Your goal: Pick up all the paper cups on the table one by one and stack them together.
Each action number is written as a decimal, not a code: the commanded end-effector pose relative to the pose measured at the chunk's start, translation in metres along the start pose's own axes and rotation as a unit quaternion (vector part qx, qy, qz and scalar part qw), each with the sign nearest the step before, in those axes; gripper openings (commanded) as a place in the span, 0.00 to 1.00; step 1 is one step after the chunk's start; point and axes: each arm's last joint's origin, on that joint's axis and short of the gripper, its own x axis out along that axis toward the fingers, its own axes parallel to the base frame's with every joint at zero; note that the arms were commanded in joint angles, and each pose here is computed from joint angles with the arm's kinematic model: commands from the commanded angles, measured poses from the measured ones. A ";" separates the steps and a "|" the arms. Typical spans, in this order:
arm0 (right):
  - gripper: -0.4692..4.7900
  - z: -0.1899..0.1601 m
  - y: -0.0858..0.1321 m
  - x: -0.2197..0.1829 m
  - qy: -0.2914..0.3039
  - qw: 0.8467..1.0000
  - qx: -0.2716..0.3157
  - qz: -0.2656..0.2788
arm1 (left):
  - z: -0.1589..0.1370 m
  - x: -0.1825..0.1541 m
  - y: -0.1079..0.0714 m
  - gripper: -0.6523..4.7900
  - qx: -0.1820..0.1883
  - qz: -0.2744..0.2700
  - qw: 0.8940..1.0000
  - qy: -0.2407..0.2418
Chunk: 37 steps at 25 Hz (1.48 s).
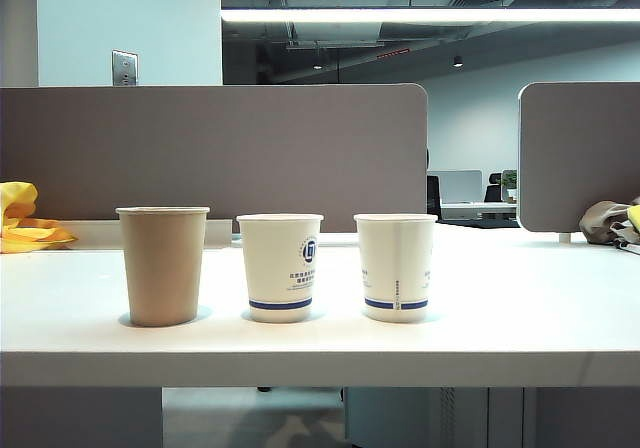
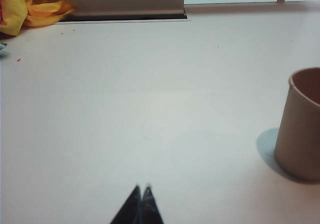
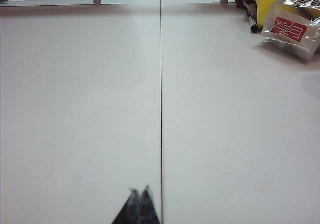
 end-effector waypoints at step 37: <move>0.09 0.010 0.000 0.000 -0.052 0.995 0.089 0.004 | 0.009 -0.001 -0.001 0.11 -0.111 -0.028 0.993 -0.037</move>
